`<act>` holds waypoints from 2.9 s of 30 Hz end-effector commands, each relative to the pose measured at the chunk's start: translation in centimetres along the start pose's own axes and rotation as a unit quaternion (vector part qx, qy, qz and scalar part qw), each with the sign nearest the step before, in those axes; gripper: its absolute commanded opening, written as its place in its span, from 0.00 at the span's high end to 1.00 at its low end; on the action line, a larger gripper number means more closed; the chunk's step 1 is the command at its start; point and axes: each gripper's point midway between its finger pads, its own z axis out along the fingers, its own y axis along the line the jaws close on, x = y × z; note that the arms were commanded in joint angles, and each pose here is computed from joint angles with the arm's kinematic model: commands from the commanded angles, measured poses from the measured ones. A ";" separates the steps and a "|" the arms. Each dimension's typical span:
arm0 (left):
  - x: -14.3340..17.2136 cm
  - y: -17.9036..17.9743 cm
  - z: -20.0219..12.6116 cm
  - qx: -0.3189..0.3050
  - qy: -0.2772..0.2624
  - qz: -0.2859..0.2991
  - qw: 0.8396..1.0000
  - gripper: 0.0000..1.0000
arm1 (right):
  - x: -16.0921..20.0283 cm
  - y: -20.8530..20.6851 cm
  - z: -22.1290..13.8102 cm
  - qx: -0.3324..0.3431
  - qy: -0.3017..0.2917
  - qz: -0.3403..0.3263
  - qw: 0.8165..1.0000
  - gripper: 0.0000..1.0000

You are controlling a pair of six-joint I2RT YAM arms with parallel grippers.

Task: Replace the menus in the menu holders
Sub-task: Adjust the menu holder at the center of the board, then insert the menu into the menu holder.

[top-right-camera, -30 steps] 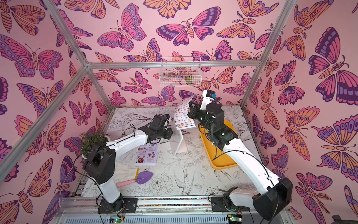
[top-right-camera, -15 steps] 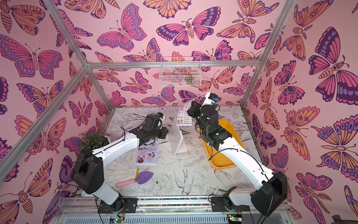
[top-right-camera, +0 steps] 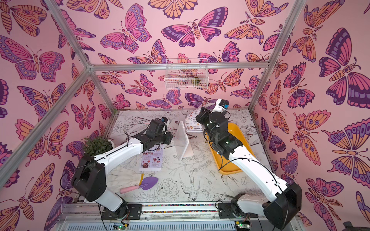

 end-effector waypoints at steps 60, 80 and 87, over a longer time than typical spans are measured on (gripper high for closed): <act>0.5 -2.4 -0.2 -0.009 -0.002 0.043 0.999 0.65 | 0.5 0.2 -2.2 0.005 0.011 0.040 0.999 1.00; 0.3 -2.8 -0.5 -0.009 -0.007 0.048 0.999 0.65 | 1.0 -0.9 -2.0 0.032 0.000 0.027 0.999 1.00; 0.3 -2.9 -0.3 -0.008 -0.006 0.048 0.999 0.65 | 0.9 -0.9 -2.0 0.032 -0.003 0.025 0.999 1.00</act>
